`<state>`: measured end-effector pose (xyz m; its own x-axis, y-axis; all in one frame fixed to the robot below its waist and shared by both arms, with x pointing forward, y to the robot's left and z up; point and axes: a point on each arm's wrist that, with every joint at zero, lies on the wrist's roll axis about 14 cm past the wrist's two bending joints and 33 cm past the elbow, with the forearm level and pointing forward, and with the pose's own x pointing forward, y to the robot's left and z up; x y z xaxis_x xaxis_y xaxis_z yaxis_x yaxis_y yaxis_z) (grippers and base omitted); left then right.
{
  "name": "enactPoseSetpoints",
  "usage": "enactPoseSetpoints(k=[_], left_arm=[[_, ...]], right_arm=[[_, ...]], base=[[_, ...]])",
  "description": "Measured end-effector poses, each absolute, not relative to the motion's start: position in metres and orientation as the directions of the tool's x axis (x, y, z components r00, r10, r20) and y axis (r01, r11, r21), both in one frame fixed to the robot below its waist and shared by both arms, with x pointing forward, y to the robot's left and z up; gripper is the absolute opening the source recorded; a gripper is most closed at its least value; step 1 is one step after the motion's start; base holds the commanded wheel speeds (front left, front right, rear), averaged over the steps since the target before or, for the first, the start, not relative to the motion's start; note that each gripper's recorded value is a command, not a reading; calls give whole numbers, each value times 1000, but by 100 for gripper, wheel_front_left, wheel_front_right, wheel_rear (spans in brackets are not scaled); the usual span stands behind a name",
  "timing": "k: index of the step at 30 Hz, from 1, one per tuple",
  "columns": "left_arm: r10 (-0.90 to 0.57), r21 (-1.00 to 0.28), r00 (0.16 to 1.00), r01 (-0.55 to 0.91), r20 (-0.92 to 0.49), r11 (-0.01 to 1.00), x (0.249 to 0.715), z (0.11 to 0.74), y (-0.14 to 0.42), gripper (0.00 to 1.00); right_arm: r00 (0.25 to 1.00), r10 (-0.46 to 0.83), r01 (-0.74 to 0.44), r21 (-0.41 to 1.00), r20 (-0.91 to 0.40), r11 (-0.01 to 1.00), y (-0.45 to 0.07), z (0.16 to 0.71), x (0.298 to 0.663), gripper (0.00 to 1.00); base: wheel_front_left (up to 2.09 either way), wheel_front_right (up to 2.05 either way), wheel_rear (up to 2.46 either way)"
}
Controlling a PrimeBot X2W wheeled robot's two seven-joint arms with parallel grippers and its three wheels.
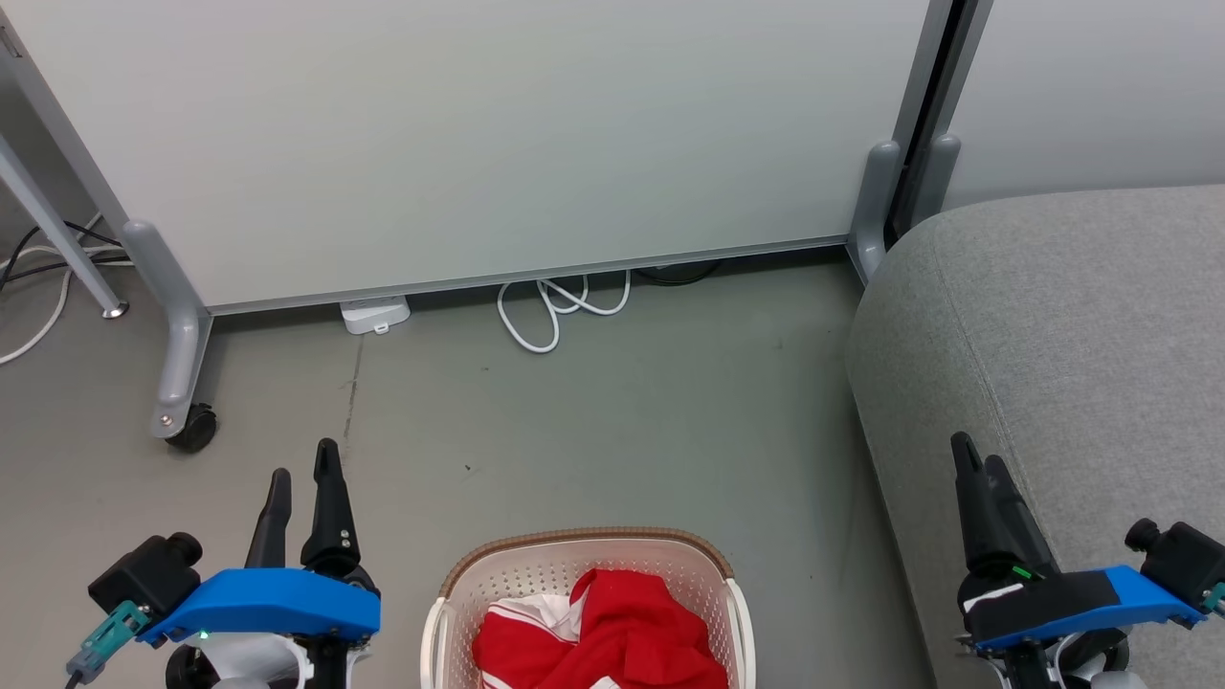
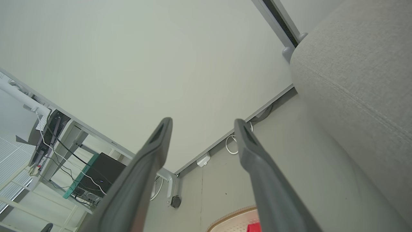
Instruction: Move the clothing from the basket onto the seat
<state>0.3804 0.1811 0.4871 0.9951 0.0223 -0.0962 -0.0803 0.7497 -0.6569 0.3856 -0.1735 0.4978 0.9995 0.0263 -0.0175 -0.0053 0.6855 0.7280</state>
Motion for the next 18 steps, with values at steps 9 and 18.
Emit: enactPoseSetpoints(k=[9, 18], left_arm=[[16, -547, 996, -63, -91, 835, 380, 487, 177, 100], [9, -448, 998, -38, -67, 893, 382, 492, 172, 100]], right_arm=[[999, 43, -36, 637, 4, 770, -168, 502, 387, 100], [998, 62, -63, 547, 21, 835, -163, 504, 388, 100]], base=[[0, 0, 0], [0, 0, 0]])
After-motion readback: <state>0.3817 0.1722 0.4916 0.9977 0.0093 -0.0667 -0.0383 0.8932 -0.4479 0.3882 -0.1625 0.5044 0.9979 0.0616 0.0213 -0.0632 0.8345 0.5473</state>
